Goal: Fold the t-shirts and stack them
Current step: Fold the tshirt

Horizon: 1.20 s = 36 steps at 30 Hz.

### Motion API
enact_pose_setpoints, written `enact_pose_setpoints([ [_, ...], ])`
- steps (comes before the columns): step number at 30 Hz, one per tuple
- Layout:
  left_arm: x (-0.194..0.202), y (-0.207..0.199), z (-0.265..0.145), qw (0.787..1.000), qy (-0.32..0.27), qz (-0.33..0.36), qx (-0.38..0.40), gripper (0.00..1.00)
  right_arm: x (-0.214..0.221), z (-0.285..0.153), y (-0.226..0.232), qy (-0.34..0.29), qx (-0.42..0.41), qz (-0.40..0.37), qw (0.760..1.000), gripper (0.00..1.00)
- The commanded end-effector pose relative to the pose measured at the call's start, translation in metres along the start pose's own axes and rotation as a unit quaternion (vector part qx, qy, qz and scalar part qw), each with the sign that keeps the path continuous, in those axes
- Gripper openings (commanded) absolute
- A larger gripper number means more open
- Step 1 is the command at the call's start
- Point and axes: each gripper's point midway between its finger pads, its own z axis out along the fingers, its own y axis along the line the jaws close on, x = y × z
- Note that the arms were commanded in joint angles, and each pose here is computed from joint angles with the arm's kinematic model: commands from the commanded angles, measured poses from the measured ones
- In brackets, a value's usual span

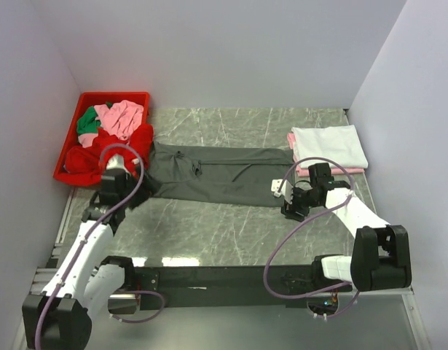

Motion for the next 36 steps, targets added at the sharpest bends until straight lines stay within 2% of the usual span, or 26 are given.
enact_pose_setpoints([
  [1, 0.023, 0.036, 0.007, 0.991, -0.006, -0.112, -0.067, 0.83, -0.007, -0.006, -0.019, 0.000, 0.042, -0.026, 0.999, 0.66],
  [3, 0.035, 0.049, 0.018, 0.987, 0.006, -0.134, -0.086, 0.81, -0.009, -0.008, -0.020, -0.001, 0.046, -0.022, 0.999, 0.65],
  [5, 0.030, 0.067, 0.026, 0.980, -0.016, -0.151, -0.130, 0.80, -0.009, -0.010, -0.021, 0.001, 0.054, -0.018, 0.998, 0.65],
  [9, 0.033, 0.088, 0.049, 0.966, -0.010, -0.186, -0.179, 0.75, -0.008, -0.011, -0.024, 0.003, 0.065, -0.014, 0.998, 0.65],
  [15, 0.028, 0.105, 0.073, 0.957, -0.028, -0.206, -0.201, 0.63, -0.007, -0.009, -0.024, 0.004, 0.058, -0.007, 0.998, 0.64],
  [20, 0.022, 0.111, 0.086, 0.955, -0.045, -0.206, -0.209, 0.61, -0.005, -0.008, -0.021, 0.007, 0.056, -0.023, 0.998, 0.64],
  [22, 0.025, 0.115, 0.089, 0.953, -0.042, -0.206, -0.217, 0.57, -0.005, -0.008, -0.021, 0.008, 0.055, -0.022, 0.998, 0.64],
  [23, 0.024, 0.116, 0.090, 0.953, -0.043, -0.206, -0.218, 0.53, -0.004, -0.008, -0.021, 0.008, 0.055, -0.021, 0.998, 0.64],
  [24, 0.027, 0.119, 0.092, 0.952, -0.041, -0.203, -0.225, 0.41, -0.005, -0.008, -0.021, 0.007, 0.055, -0.021, 0.998, 0.64],
  [27, 0.028, 0.126, 0.092, 0.950, -0.041, -0.199, -0.238, 0.24, -0.002, -0.009, -0.020, 0.014, 0.056, -0.028, 0.998, 0.63],
  [30, 0.024, 0.130, 0.089, 0.949, -0.049, -0.188, -0.248, 0.14, 0.005, -0.008, -0.009, 0.028, 0.033, -0.051, 0.998, 0.63],
  [31, 0.021, 0.131, 0.089, 0.949, -0.055, -0.185, -0.251, 0.11, 0.005, -0.010, -0.007, 0.030, 0.026, -0.089, 0.995, 0.63],
  [33, 0.017, 0.131, 0.087, 0.950, -0.060, -0.176, -0.251, 0.06, 0.011, -0.009, 0.006, 0.036, 0.009, -0.114, 0.993, 0.63],
  [34, 0.015, 0.130, 0.086, 0.950, -0.062, -0.174, -0.251, 0.06, 0.011, -0.012, 0.007, 0.037, 0.013, -0.150, 0.988, 0.64],
  [36, 0.012, 0.127, 0.085, 0.952, -0.064, -0.169, -0.245, 0.06, 0.016, -0.010, 0.011, 0.044, 0.017, -0.167, 0.985, 0.66],
])
